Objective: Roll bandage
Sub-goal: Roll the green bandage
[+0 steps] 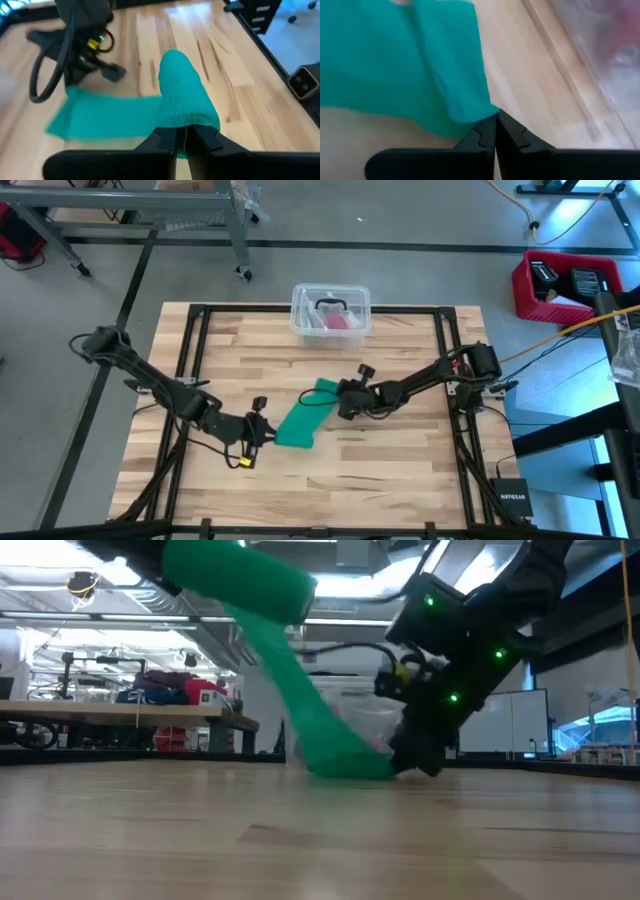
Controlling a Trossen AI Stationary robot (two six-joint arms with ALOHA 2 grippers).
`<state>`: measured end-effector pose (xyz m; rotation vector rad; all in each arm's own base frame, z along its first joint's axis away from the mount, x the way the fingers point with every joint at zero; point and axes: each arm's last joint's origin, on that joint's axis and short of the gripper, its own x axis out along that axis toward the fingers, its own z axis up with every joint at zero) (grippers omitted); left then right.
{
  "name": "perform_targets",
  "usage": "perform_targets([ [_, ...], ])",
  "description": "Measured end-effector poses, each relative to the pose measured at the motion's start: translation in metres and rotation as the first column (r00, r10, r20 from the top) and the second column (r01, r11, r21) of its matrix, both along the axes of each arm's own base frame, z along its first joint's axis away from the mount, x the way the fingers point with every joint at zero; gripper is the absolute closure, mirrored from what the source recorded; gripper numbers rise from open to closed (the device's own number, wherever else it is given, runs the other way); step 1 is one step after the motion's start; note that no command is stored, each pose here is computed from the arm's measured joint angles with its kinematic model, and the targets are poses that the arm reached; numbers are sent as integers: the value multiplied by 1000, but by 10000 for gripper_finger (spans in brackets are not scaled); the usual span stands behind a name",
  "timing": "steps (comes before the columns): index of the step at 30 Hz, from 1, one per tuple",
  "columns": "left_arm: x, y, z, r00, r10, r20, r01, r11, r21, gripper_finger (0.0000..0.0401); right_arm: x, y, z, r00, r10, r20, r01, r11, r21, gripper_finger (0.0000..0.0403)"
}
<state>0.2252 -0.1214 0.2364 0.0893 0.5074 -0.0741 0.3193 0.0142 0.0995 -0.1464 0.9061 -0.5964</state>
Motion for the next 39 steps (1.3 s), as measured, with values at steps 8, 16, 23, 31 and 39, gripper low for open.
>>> perform_targets([
  [8, -3, -9, -18, 993, 27, -113, -29, 999, -20, 388, -12, -4, -4, 991, -105, -85, 104, 994, -17, 398],
  [16, 3, -2, -19, 994, 56, -98, -53, 998, 32, 388, -1, 1, 7, 998, -28, -61, 37, 988, 151, 336],
  [23, 4, -1, -18, 995, 61, -84, -59, 998, 34, 388, 3, 8, 37, 984, 177, 1, -169, 934, 316, 229],
  [31, 4, -1, -18, 994, 63, -85, -61, 998, 34, 388, 5, 15, 47, 908, 415, 60, -404, 829, 387, 172],
  [39, 4, 0, -17, 994, 70, -82, -67, 997, 37, 388, 18, 25, 51, 836, 533, 130, -548, 809, 213, 194],
])
